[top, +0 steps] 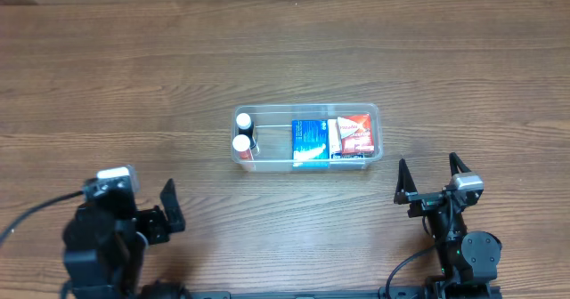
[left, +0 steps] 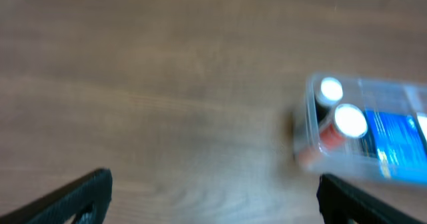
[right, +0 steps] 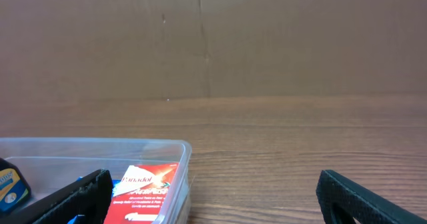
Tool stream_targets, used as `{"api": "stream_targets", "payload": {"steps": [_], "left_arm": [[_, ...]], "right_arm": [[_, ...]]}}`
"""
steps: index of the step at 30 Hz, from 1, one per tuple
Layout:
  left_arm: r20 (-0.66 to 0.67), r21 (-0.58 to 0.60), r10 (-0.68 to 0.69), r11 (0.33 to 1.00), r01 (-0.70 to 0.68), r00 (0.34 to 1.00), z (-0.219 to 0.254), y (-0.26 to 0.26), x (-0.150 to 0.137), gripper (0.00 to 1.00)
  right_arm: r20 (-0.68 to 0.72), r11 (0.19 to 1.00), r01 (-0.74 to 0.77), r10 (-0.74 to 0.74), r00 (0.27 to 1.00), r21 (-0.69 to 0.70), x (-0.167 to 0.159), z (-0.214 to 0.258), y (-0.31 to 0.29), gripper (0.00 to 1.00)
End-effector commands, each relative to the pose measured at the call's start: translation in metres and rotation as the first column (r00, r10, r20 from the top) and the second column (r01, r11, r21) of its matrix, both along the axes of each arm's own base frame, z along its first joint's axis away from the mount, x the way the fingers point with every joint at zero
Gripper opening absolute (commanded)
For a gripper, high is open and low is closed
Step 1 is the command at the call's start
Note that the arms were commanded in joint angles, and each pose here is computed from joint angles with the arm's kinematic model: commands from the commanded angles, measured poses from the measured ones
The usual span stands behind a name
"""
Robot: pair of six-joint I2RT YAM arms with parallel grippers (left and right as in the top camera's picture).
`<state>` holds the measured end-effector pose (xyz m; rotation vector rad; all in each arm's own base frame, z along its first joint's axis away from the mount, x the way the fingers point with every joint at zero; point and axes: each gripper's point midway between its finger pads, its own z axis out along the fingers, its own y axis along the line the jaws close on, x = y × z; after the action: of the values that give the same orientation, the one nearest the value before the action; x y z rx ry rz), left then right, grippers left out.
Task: Pack container
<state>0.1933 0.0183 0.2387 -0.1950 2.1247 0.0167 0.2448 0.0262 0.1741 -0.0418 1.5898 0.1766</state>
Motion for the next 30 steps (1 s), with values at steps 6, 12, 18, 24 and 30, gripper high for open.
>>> {"api": "stream_targets", "payload": {"steps": [6, 12, 18, 24, 30], "left_arm": [[0.298, 0.035, -0.049, 0.999, 0.041, 0.953, -0.055, -0.005, 0.029, 1.0], [0.586, 0.121, -0.087, 0.993, 0.019, 0.806, -0.031, -0.004, 0.048, 1.0], [0.579, 0.196, -0.13, 0.98, 0.018, 0.805, -0.044, -0.004, 0.052, 1.0], [0.462, 0.078, -0.074, 0.996, 0.043, 0.884, -0.083, -0.005, 0.052, 1.0], [0.461, 0.078, -0.073, 0.996, 0.042, 0.884, -0.083, -0.005, 0.052, 1.0]], "right_arm": [[0.003, 1.0, 0.013, -0.013, 1.0, 0.005, 0.0, -0.002, -0.002, 1.0], [0.003, 1.0, 0.012, -0.012, 1.0, 0.005, 0.0, -0.002, -0.002, 1.0], [0.003, 1.0, 0.013, -0.013, 1.0, 0.005, 0.0, -0.002, -0.002, 1.0], [0.002, 1.0, 0.013, -0.013, 1.0, 0.005, 0.0, -0.002, -0.002, 1.0], [0.002, 1.0, 0.012, -0.012, 1.0, 0.005, 0.0, -0.002, -0.002, 1.0]]}}
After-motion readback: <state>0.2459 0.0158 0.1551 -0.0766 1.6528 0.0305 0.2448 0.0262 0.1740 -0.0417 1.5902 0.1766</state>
